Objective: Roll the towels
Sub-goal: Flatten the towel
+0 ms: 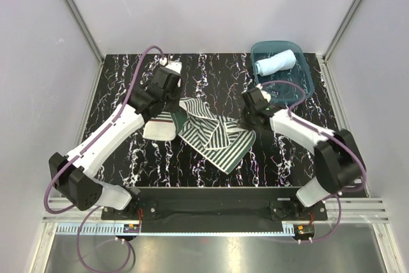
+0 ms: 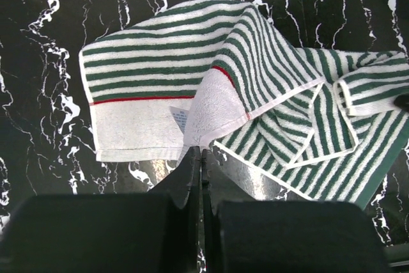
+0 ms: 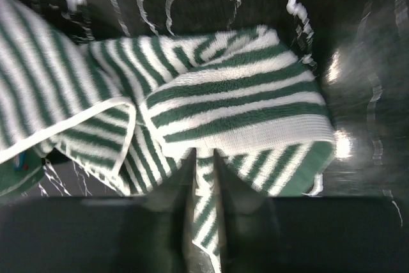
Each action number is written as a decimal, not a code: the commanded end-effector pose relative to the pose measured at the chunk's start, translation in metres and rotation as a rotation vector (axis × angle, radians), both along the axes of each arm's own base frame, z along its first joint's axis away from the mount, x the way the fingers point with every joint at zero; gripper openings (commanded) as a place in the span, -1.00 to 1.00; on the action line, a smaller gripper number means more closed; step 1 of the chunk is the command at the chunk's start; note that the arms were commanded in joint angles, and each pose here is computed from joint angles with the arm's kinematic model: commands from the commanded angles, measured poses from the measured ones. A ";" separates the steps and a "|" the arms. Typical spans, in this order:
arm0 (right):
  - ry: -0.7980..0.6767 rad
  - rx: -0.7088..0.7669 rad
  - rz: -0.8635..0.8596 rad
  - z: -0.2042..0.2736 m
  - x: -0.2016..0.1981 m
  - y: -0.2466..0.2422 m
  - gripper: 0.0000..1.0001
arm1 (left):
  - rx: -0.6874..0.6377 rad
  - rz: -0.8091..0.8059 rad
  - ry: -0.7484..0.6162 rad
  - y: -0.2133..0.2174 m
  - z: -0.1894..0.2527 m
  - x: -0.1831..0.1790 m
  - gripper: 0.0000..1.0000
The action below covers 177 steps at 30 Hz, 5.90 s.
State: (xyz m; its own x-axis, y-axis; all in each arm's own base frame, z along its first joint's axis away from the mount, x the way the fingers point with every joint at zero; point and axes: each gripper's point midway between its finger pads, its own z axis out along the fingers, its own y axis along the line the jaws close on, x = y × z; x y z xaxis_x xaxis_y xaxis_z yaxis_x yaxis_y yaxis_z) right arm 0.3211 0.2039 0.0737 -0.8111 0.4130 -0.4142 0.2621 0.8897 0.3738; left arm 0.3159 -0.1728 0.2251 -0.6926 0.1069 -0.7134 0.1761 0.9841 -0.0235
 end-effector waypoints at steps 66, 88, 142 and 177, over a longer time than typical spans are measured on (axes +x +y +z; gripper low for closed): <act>-0.152 -0.765 0.391 0.044 0.026 0.026 -0.83 | -0.067 0.005 -0.037 0.048 -0.005 -0.009 -1.00; -0.050 -0.820 0.563 -0.011 0.012 0.051 0.37 | -0.059 0.029 -0.007 0.054 -0.031 -0.010 -1.00; -0.616 -0.606 -0.091 0.319 -0.025 -0.133 -1.00 | -0.074 0.221 -0.404 0.132 0.194 -0.061 -1.00; -0.192 -0.346 0.080 0.124 0.084 -0.066 -1.00 | 0.144 0.441 -0.152 0.187 0.041 -0.005 -1.00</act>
